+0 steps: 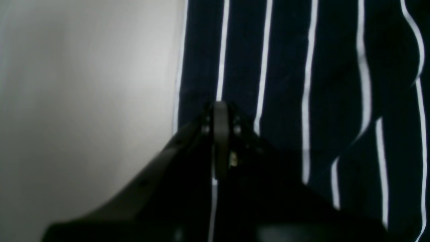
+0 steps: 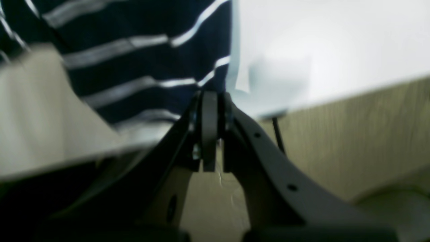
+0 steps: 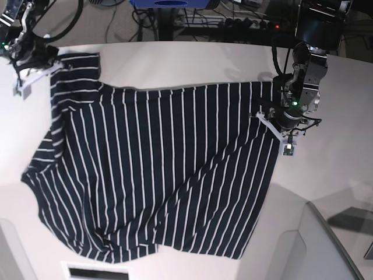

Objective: Layout the t-shirt on the table in an organized manner, then fold the t-shirt properly
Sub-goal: 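Pull the shirt edges apart with both grippers to smooth it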

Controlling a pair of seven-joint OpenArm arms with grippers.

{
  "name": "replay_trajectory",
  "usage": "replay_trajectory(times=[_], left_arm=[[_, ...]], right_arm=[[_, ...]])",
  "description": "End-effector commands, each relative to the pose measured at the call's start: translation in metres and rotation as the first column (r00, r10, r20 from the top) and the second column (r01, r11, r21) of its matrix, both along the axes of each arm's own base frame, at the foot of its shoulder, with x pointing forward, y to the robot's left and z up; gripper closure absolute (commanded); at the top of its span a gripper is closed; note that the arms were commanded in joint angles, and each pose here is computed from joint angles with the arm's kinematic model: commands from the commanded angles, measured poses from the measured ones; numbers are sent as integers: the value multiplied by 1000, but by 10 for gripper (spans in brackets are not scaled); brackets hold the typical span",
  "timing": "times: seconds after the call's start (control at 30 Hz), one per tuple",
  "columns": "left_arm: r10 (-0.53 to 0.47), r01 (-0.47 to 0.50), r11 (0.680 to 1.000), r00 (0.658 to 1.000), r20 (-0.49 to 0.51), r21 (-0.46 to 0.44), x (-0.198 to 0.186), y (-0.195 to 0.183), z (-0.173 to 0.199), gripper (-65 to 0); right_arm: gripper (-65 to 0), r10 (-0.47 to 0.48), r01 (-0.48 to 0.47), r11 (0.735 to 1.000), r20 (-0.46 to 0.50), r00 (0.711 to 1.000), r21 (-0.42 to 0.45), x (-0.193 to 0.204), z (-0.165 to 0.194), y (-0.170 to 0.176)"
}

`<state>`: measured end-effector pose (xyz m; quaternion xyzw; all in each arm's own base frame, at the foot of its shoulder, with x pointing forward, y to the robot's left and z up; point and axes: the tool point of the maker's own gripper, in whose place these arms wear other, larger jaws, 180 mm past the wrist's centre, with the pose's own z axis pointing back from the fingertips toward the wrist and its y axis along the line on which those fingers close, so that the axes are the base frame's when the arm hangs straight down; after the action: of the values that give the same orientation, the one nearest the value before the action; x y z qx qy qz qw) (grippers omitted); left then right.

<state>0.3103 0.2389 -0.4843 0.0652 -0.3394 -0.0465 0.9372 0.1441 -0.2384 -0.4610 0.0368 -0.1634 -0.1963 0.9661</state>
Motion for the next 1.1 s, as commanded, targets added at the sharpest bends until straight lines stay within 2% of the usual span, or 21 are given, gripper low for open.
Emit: replay_trajectory(times=[0.0, 0.2, 0.43, 0.57, 0.63, 0.7, 0.97, 1.07], left_arm=[[-6, 6, 1000, 1000, 12, 29, 5, 7, 6, 0], [-75, 77, 983, 997, -17, 168, -5, 15, 2, 0], [-75, 78, 981, 997, -25, 176, -9, 18, 0, 0], [-76, 79, 981, 997, -24, 176, -9, 18, 1, 0], [-77, 79, 981, 997, -18, 176, -7, 17, 2, 0], [-78, 80, 981, 997, -17, 176, -7, 17, 3, 0], [-110, 101, 980, 993, 42, 170, -1, 5, 23, 0], [-122, 110, 980, 990, 66, 167, 2, -1, 31, 0]], right_arm=[[0, -10, 10, 999, 9, 1000, -37, 2, 5, -15], [0, -99, 96, 993, -40, 994, -67, -14, 3, -31], [0, -206, 207, 978, -121, 971, -8, -39, -11, -9], [0, -346, 354, 935, -144, 927, 35, -47, -13, -12], [-2, -376, 386, 921, -145, 915, 47, -47, -9, -14], [-3, -377, 384, 923, -117, 919, 34, -42, -1, -19], [-3, -339, 348, 935, 120, 933, -73, 0, 61, -48], [-18, -331, 345, 935, 149, 932, -78, 11, 73, -53]])
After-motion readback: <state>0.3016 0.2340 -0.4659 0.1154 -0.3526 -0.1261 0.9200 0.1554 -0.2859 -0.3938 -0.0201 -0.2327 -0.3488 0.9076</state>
